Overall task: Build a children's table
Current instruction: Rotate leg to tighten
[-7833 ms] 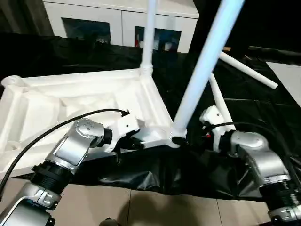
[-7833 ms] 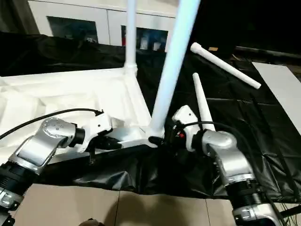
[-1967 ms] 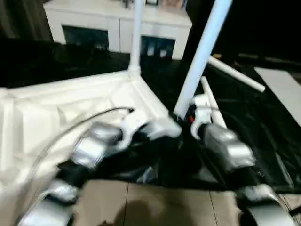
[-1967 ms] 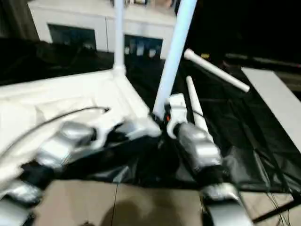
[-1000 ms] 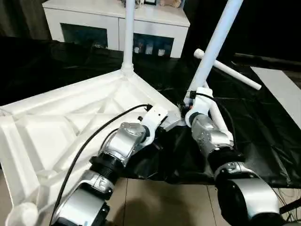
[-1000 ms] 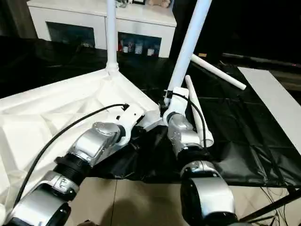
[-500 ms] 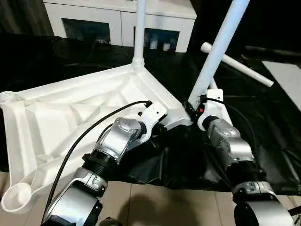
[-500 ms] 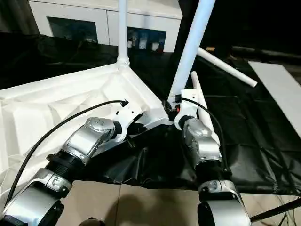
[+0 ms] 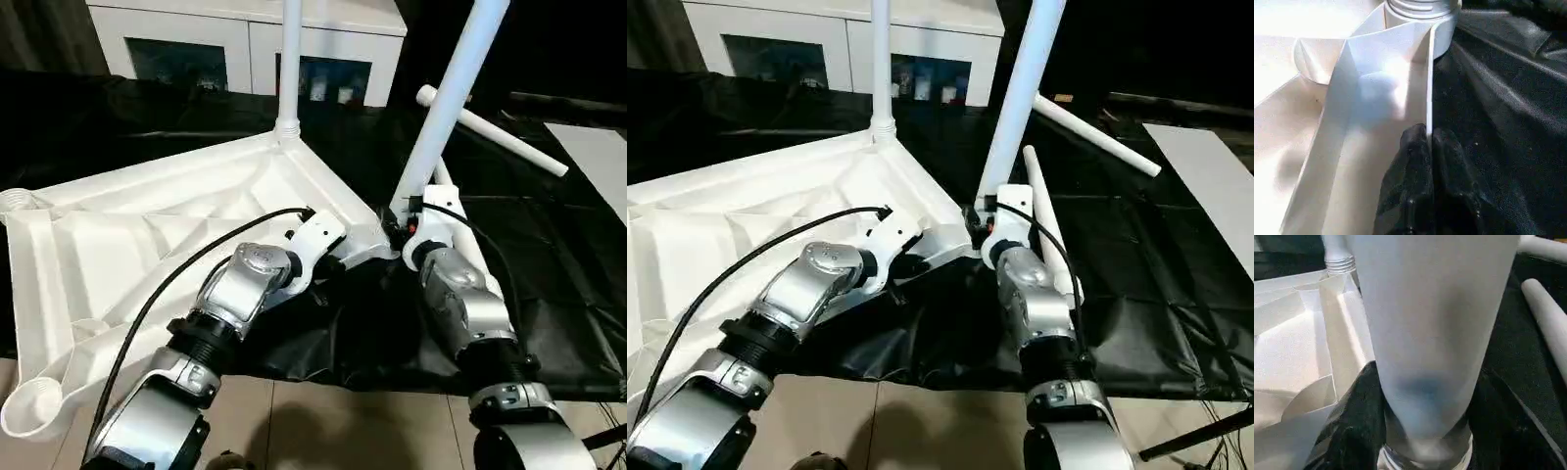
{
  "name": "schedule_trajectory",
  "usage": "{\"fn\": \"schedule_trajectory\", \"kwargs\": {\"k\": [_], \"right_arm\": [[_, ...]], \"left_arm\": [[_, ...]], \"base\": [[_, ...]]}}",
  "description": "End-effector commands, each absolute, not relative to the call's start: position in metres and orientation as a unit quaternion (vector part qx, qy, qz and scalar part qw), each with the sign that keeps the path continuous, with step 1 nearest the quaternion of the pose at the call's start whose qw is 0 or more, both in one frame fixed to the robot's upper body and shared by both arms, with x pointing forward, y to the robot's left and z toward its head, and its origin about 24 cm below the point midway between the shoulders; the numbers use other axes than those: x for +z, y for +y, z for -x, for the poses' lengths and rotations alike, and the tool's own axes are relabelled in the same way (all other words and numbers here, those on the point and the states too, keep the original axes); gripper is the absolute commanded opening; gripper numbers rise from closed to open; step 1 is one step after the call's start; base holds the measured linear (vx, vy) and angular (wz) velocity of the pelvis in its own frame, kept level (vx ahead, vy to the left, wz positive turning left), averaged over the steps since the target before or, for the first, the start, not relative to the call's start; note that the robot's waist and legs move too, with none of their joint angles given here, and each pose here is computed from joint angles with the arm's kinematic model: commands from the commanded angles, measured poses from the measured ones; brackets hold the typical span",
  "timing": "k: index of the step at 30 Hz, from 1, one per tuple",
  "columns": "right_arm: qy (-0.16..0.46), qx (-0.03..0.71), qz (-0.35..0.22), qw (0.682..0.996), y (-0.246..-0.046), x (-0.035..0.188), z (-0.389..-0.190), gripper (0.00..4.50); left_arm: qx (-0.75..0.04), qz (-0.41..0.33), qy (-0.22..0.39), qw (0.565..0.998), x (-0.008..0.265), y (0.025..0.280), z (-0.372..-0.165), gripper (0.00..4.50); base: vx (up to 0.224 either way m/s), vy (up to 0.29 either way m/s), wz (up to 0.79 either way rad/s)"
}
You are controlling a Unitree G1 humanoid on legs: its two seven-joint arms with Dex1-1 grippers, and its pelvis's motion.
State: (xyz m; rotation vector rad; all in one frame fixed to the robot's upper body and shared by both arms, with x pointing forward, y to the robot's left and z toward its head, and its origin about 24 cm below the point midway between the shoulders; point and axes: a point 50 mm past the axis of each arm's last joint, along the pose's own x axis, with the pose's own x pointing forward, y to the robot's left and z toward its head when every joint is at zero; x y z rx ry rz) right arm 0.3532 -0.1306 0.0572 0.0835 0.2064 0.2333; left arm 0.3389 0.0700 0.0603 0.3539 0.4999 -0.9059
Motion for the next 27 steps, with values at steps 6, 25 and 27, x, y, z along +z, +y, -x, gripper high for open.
{"fn": "schedule_trajectory", "kwargs": {"k": [6,25,27], "right_arm": [[0.127,0.203,-0.029,0.970,-0.140,0.044,-0.342,2.66],[0.119,0.262,-0.005,0.958,-0.150,0.044,-0.333,4.33],[0.118,0.261,-0.008,0.958,-0.152,0.044,-0.332,4.33]], "left_arm": [[-0.458,-0.187,0.188,0.848,0.077,0.092,-0.339,0.00],[-0.484,-0.196,0.192,0.831,0.079,0.108,-0.333,0.00],[-0.484,-0.196,0.192,0.831,0.079,0.109,-0.333,0.00]], "base": [[0.000,0.000,0.00],[0.000,0.000,0.00],[0.000,0.000,0.00]]}}
